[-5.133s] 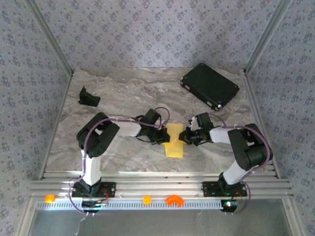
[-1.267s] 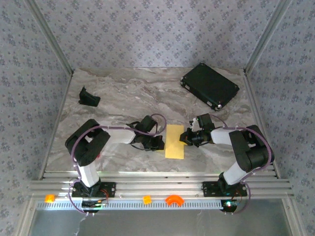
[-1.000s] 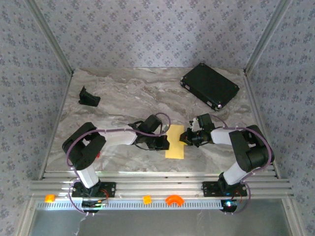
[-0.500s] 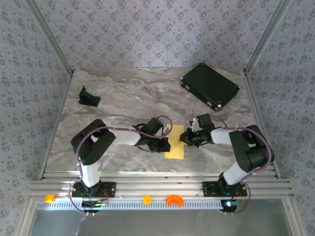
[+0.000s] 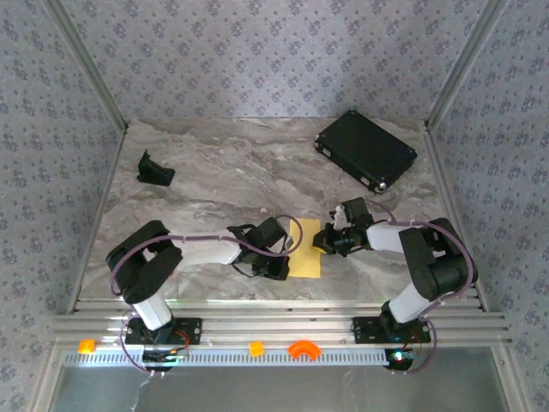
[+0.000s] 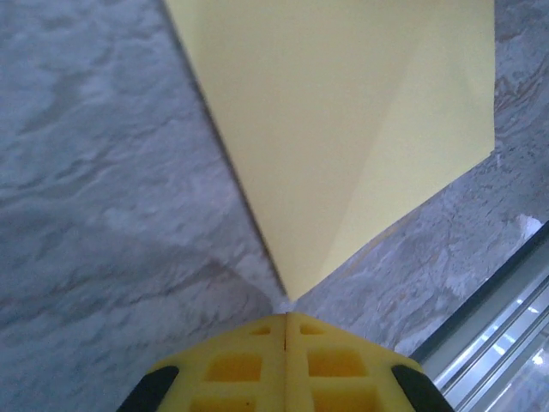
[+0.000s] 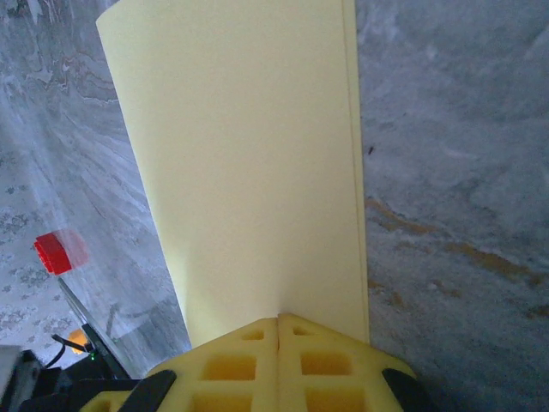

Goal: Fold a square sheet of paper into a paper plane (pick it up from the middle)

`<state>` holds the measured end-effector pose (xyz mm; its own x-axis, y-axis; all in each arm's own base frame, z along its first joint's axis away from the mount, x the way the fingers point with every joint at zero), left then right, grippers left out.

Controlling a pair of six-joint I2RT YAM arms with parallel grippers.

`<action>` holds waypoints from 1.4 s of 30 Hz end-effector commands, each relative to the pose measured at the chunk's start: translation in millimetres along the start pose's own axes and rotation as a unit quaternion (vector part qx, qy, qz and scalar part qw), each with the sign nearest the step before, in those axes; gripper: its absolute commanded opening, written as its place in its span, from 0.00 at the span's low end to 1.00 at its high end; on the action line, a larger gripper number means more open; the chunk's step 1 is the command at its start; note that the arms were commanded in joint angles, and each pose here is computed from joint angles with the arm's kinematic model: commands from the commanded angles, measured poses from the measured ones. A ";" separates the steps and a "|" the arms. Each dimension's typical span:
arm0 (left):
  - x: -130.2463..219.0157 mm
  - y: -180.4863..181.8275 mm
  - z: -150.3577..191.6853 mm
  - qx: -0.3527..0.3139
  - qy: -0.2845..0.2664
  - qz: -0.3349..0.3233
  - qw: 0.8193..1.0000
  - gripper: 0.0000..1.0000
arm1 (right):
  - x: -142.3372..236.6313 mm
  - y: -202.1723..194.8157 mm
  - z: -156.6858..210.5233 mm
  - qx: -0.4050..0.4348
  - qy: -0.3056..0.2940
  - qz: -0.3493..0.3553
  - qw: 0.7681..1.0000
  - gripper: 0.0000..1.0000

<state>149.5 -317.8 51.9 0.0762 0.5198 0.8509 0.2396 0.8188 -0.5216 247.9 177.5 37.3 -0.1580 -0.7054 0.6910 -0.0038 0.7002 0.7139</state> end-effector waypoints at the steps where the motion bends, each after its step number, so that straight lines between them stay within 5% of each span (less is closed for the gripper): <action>1: 24.8 -7.5 -17.1 -0.008 -0.043 -0.001 0.999 0.07 | 0.7 -4.3 4.5 -0.001 0.014 0.032 0.999 0.00; 6: 49.4 -5.8 -77.9 0.087 -0.112 0.097 0.985 0.09 | 23.5 44.4 -10.1 0.053 -0.019 -0.004 0.998 0.09; 10: 56.1 -15.5 -120.1 0.122 -0.119 0.171 0.971 0.11 | 44.4 37.6 0.8 0.028 -0.049 0.032 0.998 0.24; 18: 23.5 -18.5 -162.4 0.122 -0.073 0.126 0.982 0.14 | 56.7 16.8 59.4 -0.009 -0.017 0.043 0.999 0.37; 30: -15.1 -2.1 -178.9 0.134 -0.036 0.105 0.985 0.14 | 51.7 15.3 88.1 -0.033 0.014 0.017 0.999 0.46; 42: -41.3 43.5 -144.5 0.171 -0.010 0.072 0.983 0.13 | 32.1 11.5 88.4 -0.058 0.050 0.020 0.997 0.50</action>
<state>317.0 -364.6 42.9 0.0084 0.7235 0.6903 -0.0384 0.6900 -0.7228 153.0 167.9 56.1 -0.0595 -0.6735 0.7368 0.1050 0.7298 0.6756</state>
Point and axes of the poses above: each hand's point on the last joint's axis, 136 mm out from that joint toward the fingers, its own x axis back along the fingers, its own y axis along the line the jaws close on, z = x × y, the point moved 3 cm from there along x, back along the fingers, and after that the axes turned 8 degrees about x, right-handed, at the moved point
